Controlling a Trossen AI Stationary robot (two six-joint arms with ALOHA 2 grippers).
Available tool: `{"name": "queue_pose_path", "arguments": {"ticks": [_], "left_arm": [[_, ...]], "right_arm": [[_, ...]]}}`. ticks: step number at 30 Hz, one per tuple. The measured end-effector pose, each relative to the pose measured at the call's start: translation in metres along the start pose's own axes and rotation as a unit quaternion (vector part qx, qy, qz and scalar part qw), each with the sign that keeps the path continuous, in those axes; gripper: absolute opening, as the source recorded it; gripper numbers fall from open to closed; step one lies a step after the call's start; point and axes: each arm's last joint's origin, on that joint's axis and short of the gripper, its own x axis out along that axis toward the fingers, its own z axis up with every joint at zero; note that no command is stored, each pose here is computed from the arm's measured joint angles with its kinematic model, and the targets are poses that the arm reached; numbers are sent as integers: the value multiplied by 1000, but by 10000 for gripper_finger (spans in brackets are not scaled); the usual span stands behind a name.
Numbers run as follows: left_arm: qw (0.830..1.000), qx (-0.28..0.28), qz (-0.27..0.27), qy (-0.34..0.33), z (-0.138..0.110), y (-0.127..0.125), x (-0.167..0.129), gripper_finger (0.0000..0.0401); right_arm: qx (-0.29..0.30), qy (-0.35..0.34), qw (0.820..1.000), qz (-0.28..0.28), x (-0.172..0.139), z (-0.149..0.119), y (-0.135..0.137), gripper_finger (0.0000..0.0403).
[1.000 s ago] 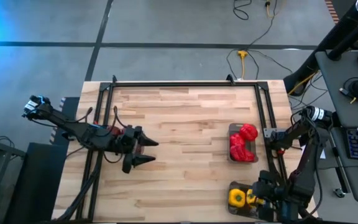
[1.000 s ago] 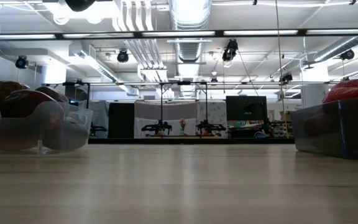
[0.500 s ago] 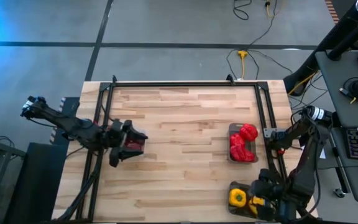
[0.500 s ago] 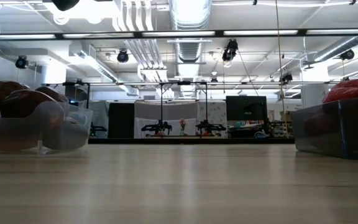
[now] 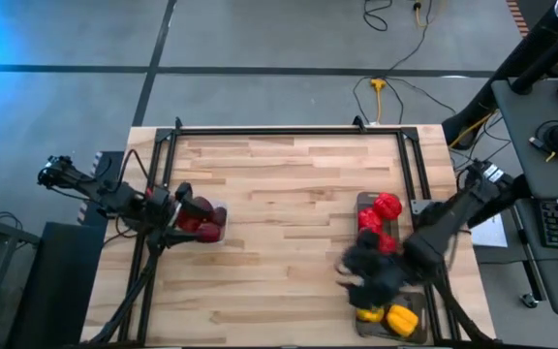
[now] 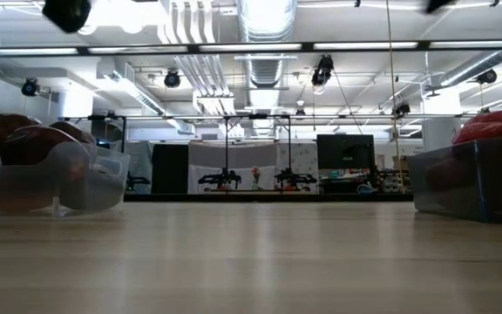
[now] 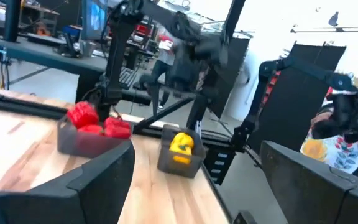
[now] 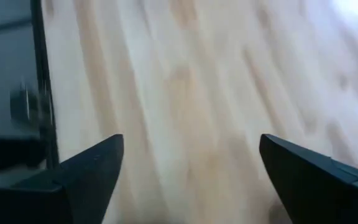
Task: Sort produce into baskets
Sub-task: Return to Home Position
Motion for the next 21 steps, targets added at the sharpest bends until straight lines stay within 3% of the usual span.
{"name": "queue_pose_path", "arguments": {"ticks": [5, 9, 12, 14, 18, 21], "left_arm": [[999, -3, 15, -30, -26, 14, -8, 327], [998, -5, -48, -43, -39, 19, -3, 327], [998, -6, -42, -38, -46, 26, 2, 327], [999, -3, -25, -39, -46, 30, 3, 327], [998, 22, -21, -59, -39, 38, -4, 327], [997, 40, -29, -62, -37, 47, -13, 327]], "right_arm": [[-13, -93, 995, 18, 16, 57, -26, 300], [16, -176, 982, 62, 2, 94, -52, 183], [9, -257, 961, 102, -18, 111, -60, 87], [19, -285, 953, 97, -31, 114, -67, 34], [-14, -282, 957, 66, -52, 107, -83, 23], [13, -277, 958, 75, -60, 103, -87, 29]]}}
